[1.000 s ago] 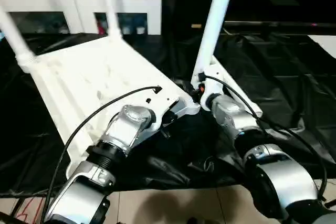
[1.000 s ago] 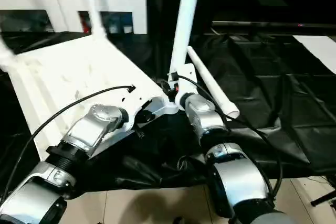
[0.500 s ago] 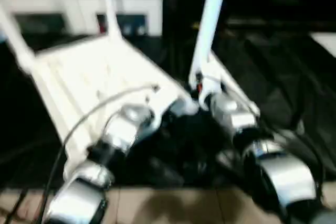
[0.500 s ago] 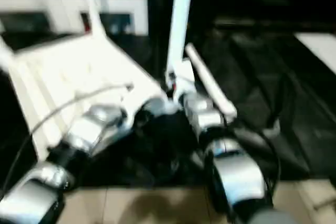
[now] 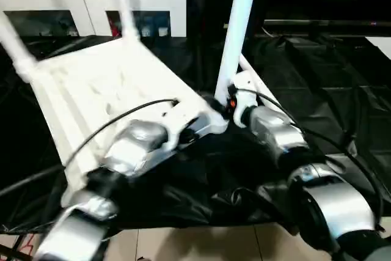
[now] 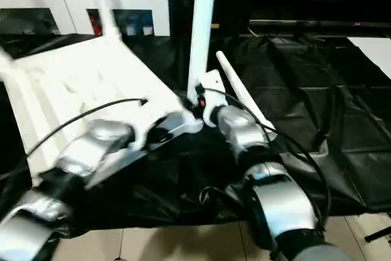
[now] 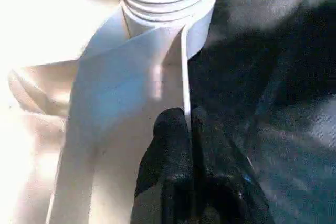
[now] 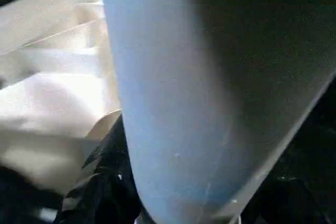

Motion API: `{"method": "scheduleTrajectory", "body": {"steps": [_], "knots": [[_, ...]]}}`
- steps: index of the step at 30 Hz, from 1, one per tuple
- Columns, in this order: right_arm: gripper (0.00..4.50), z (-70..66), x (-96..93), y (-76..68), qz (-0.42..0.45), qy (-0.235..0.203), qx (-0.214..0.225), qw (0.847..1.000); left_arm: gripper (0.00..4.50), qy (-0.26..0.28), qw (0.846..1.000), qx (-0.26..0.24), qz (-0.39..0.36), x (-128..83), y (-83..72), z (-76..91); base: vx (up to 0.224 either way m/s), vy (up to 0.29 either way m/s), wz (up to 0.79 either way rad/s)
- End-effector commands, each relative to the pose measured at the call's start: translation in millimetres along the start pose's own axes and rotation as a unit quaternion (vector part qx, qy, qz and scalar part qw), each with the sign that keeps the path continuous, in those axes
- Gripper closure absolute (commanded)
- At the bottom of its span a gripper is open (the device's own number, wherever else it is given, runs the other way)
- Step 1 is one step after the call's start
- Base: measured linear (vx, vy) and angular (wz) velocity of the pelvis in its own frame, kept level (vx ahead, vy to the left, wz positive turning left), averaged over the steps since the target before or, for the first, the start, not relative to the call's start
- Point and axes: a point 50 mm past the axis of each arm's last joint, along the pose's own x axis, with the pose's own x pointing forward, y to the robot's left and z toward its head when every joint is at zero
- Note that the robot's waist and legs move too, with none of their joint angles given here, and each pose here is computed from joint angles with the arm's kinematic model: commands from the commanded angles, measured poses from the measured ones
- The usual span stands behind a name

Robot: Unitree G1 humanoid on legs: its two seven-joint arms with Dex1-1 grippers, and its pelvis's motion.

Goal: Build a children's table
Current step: Rotate leg to tighten

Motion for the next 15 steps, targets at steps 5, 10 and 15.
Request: {"method": "scheduleTrajectory", "body": {"steps": [5, 10, 15], "knots": [[2.61, -52.6, -14.2, 27.2, 0.155, 0.093, 0.035, 0.983, 4.5, -0.07, 0.993, 0.069, -0.071, -13, -5.0, 18.9, 0.0, 0.0, 0.0], [2.61, -59.4, -36.8, 29.2, 0.231, 0.101, 0.02, 0.967, 4.5, -0.066, 0.987, 0.089, -0.113, -30, 1.2, 6.2, 0.0, 0.0, 0.0], [2.61, -62.0, -44.3, 33.6, 0.259, 0.105, 0.022, 0.96, 4.5, -0.068, 0.986, 0.094, -0.12, -35, 5.3, 5.7, 0.0, 0.0, 0.0]]}}
